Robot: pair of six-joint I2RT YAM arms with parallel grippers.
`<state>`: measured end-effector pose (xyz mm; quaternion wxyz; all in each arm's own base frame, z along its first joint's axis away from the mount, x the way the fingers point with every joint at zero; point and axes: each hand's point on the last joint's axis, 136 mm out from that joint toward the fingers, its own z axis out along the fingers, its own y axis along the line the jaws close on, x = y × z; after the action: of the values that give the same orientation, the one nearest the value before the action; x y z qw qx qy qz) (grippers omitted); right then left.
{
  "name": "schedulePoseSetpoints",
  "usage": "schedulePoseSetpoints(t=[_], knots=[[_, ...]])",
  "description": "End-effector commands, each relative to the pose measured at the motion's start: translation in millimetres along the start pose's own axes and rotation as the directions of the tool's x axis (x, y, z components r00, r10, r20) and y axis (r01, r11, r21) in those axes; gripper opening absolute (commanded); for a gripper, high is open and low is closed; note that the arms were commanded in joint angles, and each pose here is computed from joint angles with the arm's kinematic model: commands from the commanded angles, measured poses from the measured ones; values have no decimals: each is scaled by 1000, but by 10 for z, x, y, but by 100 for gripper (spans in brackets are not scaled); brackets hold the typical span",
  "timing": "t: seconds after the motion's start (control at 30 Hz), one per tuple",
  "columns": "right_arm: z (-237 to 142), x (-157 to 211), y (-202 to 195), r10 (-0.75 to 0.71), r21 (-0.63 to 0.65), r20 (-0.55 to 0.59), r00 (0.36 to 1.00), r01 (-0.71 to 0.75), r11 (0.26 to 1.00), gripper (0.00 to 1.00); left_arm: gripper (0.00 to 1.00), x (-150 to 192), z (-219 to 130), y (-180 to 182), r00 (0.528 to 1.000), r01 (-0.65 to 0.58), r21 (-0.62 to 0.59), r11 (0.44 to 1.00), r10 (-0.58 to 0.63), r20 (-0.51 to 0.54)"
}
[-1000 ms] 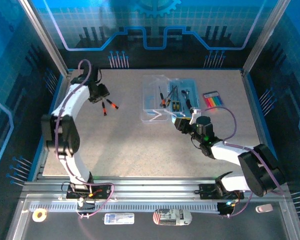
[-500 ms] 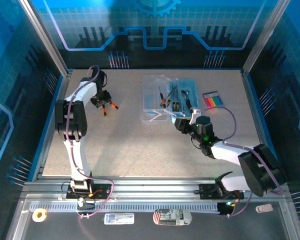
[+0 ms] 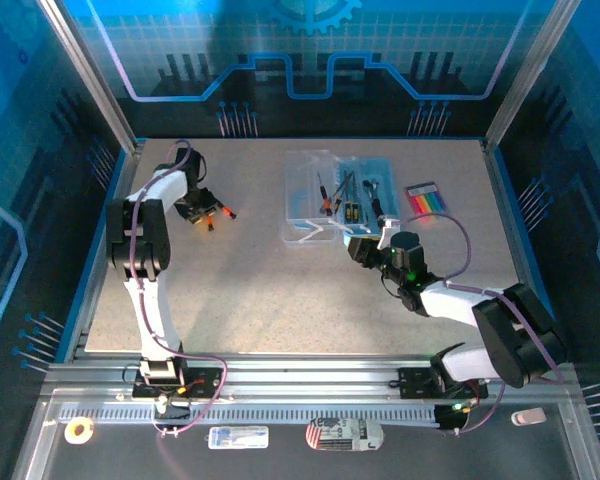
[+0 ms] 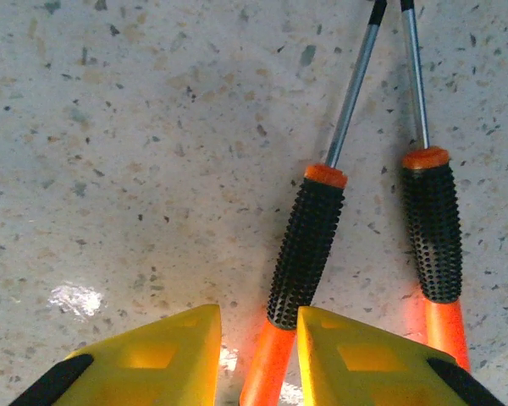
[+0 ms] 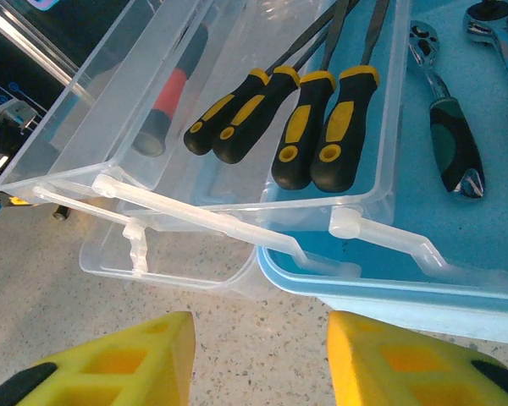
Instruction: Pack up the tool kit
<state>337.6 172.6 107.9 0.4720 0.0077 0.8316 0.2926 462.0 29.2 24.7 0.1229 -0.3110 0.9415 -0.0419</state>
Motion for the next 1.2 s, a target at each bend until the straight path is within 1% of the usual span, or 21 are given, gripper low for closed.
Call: schedulePoseSetpoints(t=[0.0, 0.2, 0.33, 0.5, 0.77, 0.9, 1.03, 1.17], knots=[[17, -138, 123, -10, -33, 35, 999, 11, 999, 46, 30, 110, 150, 41, 999, 26, 4, 1000, -25, -42], [17, -143, 124, -7, -33, 35, 999, 8, 999, 46, 31, 174, 135, 10, 998, 29, 33, 999, -28, -50], [16, -148, 138, -7, -38, 35, 999, 9, 999, 46, 30, 250, 172, 31, 997, 28, 7, 1000, -27, -74], [11, -147, 139, -5, -39, 33, 999, 6, 999, 46, 18, 366, 211, 74, 995, 29, -11, 1000, -30, -91], [-26, -180, 156, -11, -40, 44, 999, 12, 999, 46, 6, 469, 103, 175, 997, 12, -41, 999, -15, -74], [-39, -191, 164, -11, -42, 47, 999, 13, 999, 46, 4, 467, -88, 187, 1000, -3, -54, 999, 2, -31], [-35, -186, 168, -9, -45, 45, 999, 11, 999, 46, 3, 435, -434, 148, 998, -35, -51, 998, 37, 50], [-28, -177, 168, -6, -47, 43, 999, 8, 999, 46, 3, 457, -742, 38, 991, -83, -38, 996, 86, 101]])
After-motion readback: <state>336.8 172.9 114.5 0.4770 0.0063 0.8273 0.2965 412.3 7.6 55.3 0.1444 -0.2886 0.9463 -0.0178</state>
